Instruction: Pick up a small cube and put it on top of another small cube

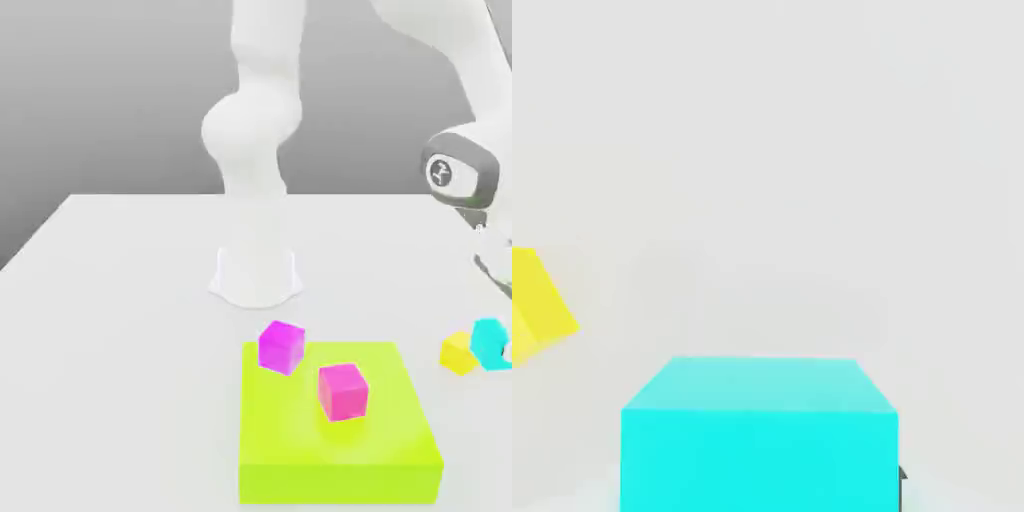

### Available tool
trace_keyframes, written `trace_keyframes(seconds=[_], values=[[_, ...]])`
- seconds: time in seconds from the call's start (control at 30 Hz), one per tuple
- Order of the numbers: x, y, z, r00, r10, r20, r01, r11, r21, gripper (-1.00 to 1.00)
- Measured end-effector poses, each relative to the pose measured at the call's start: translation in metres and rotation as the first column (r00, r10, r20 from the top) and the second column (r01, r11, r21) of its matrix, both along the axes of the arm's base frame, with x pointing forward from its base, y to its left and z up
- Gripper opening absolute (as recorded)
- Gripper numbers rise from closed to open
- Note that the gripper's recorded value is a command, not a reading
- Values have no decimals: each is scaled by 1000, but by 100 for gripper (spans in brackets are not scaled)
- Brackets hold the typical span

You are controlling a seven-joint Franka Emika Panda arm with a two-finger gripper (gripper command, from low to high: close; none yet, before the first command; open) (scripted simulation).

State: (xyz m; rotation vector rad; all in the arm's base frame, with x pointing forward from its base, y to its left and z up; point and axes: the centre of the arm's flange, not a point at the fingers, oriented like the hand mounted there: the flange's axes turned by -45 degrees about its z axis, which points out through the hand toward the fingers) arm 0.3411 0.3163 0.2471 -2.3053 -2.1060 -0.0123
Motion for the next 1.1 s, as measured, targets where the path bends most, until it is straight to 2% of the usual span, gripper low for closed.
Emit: trace_keyframes(seconds=[0.23, 0.47, 0.8, 1.1], values=[[-25, 12, 15, 921, -389, -12, 389, 921, -2, -100], [-50, 19, 21, 695, -719, -19, 719, 695, -14, -100], [-84, 21, 15, 182, -983, -10, 983, 182, -29, -100], [-109, 14, -4, -345, -939, 4, 938, -345, -22, -100]])
